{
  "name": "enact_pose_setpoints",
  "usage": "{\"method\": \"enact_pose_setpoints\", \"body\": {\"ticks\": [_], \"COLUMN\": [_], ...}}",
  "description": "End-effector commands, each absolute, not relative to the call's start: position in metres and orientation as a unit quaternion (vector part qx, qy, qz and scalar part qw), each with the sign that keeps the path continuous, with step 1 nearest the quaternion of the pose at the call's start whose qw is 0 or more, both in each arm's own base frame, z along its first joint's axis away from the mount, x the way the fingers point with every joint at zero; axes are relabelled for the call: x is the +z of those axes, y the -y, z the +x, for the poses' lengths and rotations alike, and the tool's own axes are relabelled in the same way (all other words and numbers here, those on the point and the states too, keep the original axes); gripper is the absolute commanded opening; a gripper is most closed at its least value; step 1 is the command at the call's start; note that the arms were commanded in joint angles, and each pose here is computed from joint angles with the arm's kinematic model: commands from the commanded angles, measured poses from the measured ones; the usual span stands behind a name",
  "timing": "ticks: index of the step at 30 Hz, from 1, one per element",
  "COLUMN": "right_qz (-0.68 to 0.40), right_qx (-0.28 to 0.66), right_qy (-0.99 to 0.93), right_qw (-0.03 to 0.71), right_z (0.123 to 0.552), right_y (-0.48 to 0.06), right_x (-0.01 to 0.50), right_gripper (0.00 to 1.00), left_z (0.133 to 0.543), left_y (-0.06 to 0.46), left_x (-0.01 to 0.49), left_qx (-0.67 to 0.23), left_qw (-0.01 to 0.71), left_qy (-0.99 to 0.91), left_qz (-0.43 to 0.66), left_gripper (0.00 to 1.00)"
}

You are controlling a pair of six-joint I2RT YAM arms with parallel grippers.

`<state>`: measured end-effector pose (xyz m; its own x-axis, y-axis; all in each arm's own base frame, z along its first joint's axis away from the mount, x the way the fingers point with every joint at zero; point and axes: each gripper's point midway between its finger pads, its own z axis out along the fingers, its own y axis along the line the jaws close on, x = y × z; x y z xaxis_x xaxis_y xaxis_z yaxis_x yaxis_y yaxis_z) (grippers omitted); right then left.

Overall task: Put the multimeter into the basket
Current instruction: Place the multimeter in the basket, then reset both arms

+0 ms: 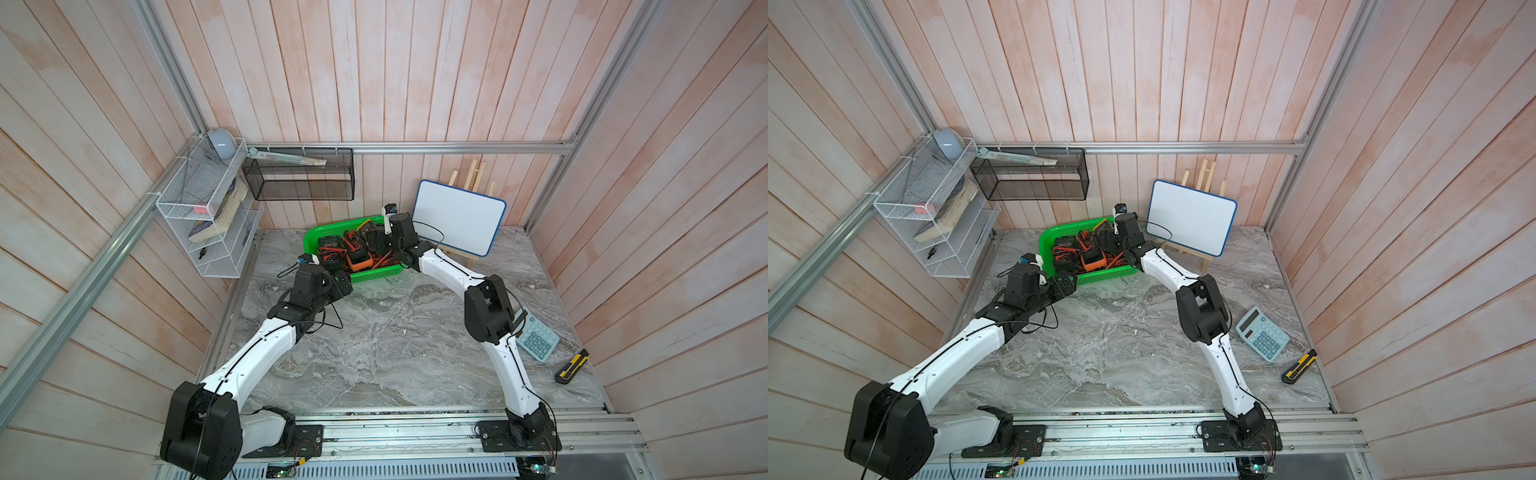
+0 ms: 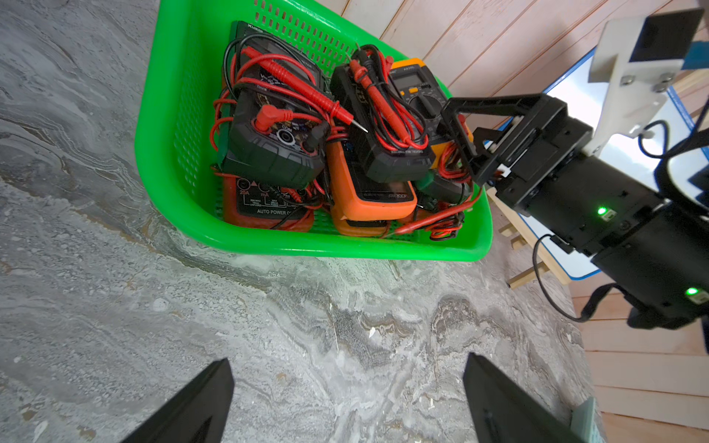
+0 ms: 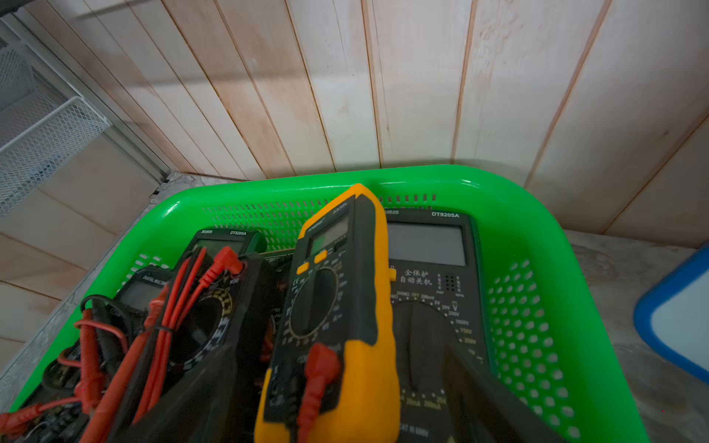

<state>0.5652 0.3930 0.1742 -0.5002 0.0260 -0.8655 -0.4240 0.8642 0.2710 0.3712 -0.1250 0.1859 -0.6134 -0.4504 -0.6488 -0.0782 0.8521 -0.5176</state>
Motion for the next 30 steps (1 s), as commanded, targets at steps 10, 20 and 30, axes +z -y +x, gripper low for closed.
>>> {"method": "enact_pose_setpoints", "body": {"ticks": [10,20,30], "right_qz": [-0.121,-0.099,-0.031], "right_qx": [0.234,0.256,0.248], "right_qy": [-0.822,-0.783,-0.760], "right_qw": [0.506,0.559,0.600], "right_z": [0.551,0.502,0.442], "right_y": [-0.390,-0.347,-0.228], "right_x": [0.219,0.300,0.320], "right_gripper": [0.98,0.98,0.98], "left_z": [0.375,0.386,0.395], "left_y": [0.120,0.107,0.091], "left_x": [0.209,0.251,0.274], "left_qx": [-0.223,-0.179,-0.122], "left_qw": [0.440,0.490,0.560], "left_qy": [-0.857,-0.842,-0.813], "left_qz": [-0.147,-0.135,-0.105], "left_gripper": [1.00,1.00,1.00]}}
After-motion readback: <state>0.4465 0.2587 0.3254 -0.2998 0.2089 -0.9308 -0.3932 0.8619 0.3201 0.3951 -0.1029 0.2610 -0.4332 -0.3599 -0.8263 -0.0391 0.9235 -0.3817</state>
